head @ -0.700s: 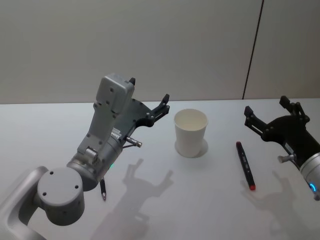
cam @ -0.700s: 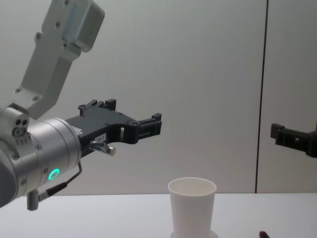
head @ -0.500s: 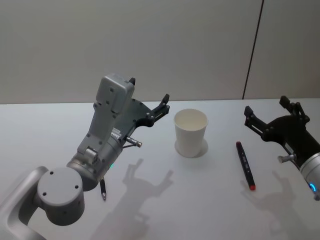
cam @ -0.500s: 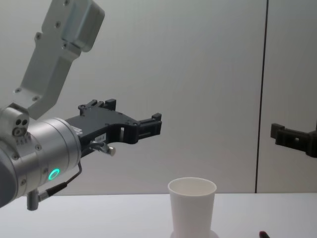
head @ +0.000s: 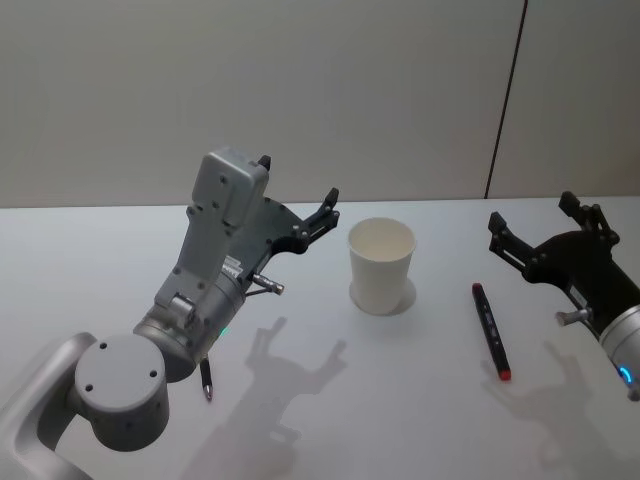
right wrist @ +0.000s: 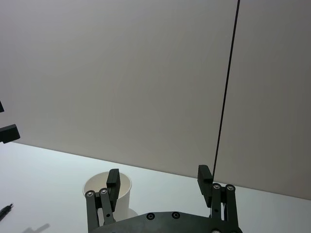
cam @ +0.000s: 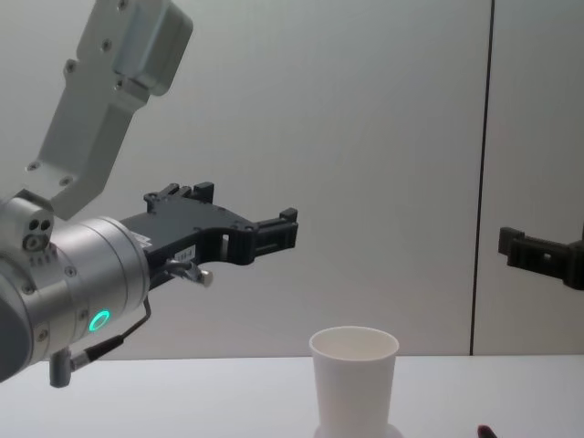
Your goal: Place the pen into the pen holder.
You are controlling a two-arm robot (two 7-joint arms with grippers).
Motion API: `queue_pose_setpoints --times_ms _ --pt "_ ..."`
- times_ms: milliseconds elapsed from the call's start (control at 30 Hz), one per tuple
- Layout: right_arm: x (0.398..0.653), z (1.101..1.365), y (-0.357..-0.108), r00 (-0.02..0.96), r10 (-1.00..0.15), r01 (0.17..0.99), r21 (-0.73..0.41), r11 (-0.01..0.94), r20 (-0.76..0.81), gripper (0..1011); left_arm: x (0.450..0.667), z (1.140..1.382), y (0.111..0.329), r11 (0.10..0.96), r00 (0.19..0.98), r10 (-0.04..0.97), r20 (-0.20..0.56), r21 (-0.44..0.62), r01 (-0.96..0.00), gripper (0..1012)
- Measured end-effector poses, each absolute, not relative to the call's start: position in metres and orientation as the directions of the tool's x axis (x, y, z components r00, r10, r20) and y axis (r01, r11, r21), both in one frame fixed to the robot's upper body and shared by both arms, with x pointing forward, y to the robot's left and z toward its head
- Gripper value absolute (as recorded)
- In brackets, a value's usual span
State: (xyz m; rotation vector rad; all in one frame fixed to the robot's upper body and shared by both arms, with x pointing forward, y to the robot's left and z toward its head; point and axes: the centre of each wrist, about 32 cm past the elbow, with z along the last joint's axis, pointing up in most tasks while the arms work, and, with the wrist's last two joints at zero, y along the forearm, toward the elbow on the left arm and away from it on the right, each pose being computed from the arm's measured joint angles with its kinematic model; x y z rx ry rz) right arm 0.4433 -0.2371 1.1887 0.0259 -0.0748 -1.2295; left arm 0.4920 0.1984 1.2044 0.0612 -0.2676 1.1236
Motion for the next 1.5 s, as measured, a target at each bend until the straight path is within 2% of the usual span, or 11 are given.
queue_pose_setpoints --times_ms 733,1500 --pt "0.443 1.188 -0.232 0.327 -0.944 0.944 0.043 0.329 0.043 1002 0.492 1.204 0.198 0.434 0.404 0.882 0.243 -0.086 -0.897 1004" --pt "0.451 1.199 -0.197 0.237 -0.970 0.963 -0.143 0.228 0.050 1002 0.492 1.204 0.198 0.434 0.404 0.882 0.242 -0.086 -0.897 1004"
